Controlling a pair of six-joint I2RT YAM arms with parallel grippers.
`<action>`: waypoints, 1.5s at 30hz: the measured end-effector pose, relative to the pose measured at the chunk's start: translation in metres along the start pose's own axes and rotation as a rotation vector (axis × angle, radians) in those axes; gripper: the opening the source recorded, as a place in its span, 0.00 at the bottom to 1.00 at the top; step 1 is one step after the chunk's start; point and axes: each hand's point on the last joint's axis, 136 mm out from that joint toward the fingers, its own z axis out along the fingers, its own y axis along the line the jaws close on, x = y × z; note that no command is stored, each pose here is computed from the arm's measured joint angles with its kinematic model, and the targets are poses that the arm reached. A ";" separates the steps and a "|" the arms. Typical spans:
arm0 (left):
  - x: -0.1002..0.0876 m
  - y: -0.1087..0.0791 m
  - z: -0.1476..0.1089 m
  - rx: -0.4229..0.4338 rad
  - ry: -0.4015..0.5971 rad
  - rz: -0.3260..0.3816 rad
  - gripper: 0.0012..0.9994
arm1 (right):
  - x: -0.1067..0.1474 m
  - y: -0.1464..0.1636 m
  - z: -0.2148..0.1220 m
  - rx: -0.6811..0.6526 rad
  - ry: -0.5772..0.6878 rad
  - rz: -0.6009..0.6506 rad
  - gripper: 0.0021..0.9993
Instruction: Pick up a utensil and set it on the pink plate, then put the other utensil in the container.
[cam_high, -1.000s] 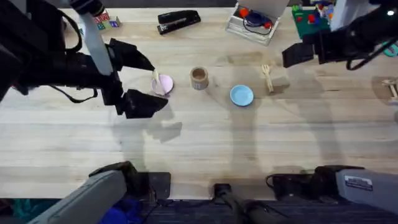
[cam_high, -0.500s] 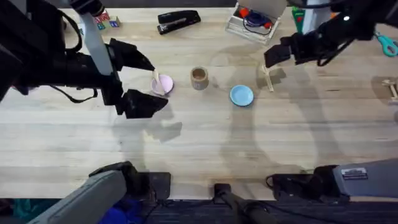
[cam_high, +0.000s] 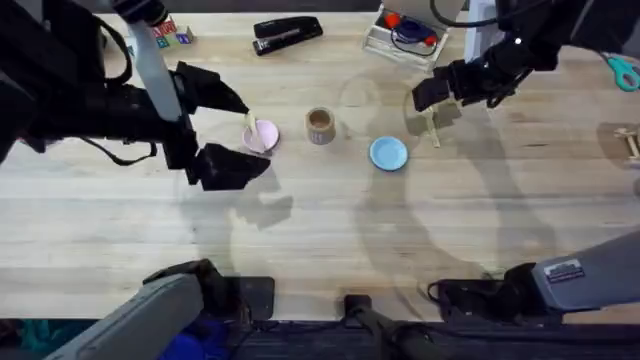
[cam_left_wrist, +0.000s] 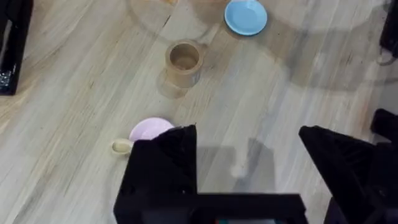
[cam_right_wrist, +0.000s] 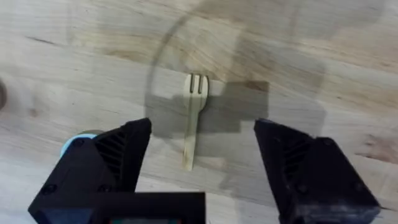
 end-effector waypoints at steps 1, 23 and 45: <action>0.000 0.000 0.000 0.000 0.000 0.000 1.00 | 0.000 0.000 0.000 0.000 -0.001 0.000 1.00; 0.000 0.000 0.000 0.000 0.000 0.000 1.00 | 0.014 -0.004 0.037 0.035 0.115 0.014 1.00; 0.000 0.000 0.000 0.000 0.000 0.000 1.00 | 0.014 0.002 0.039 0.069 0.125 -0.022 1.00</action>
